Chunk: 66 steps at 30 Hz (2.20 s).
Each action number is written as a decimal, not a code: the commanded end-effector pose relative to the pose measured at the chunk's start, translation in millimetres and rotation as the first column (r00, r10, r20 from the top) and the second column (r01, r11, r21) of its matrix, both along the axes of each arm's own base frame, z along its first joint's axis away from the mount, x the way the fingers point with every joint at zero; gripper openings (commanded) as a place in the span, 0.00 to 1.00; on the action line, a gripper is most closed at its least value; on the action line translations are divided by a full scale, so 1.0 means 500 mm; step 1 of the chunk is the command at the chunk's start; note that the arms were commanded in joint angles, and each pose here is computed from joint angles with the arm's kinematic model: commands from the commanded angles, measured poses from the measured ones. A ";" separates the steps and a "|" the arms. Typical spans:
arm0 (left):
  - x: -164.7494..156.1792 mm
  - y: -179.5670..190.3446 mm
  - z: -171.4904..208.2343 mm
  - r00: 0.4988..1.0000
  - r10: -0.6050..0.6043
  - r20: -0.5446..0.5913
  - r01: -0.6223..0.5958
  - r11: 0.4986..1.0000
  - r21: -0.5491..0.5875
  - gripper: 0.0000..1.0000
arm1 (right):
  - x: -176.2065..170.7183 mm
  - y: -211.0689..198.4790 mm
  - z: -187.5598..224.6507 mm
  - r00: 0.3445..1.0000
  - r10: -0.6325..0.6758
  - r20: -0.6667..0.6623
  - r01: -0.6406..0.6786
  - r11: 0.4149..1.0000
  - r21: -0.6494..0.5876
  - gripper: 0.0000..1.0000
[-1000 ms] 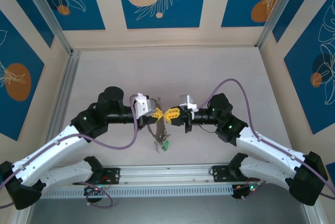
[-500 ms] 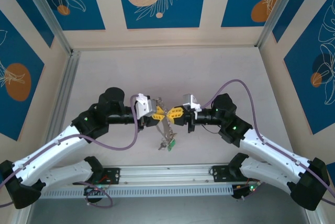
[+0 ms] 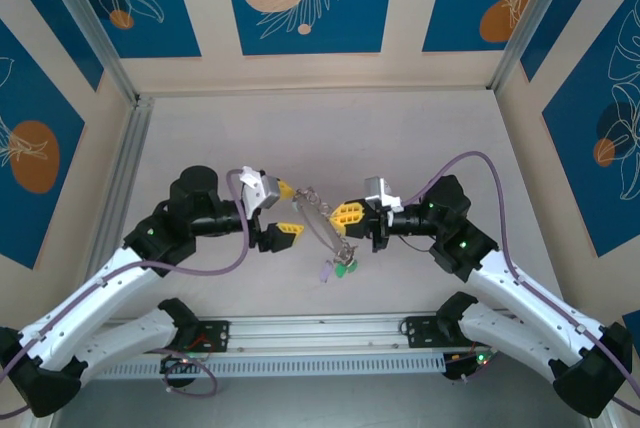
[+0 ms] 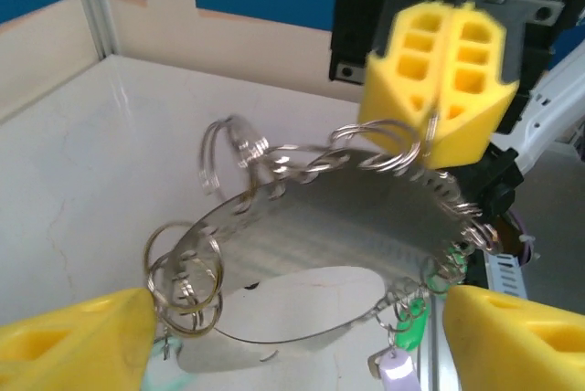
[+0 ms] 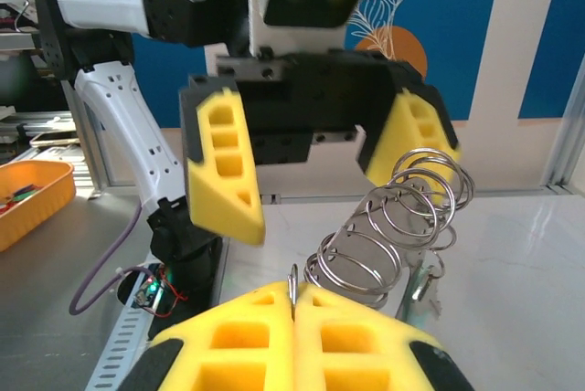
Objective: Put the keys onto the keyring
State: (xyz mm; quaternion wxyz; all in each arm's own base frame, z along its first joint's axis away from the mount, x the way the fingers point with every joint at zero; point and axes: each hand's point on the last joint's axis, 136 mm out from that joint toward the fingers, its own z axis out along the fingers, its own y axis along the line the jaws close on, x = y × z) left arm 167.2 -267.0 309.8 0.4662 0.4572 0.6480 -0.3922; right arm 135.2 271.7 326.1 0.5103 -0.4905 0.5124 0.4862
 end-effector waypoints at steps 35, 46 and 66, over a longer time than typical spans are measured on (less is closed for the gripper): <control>-0.028 -0.048 0.022 0.968 -0.246 -0.050 0.223 0.935 -0.275 0.27 | -0.059 -0.017 0.119 0.987 0.146 0.067 -0.154 0.979 0.134 0.00; -0.055 -0.035 0.042 0.962 -0.274 -0.006 0.261 0.923 -0.281 0.00 | -0.056 -0.017 0.100 0.989 0.142 0.050 -0.146 0.985 0.090 0.00; -0.095 -0.022 0.081 0.934 -0.358 -0.001 0.342 0.893 -0.293 0.00 | -0.092 0.004 0.030 0.970 0.141 0.198 -0.115 0.984 -0.135 0.00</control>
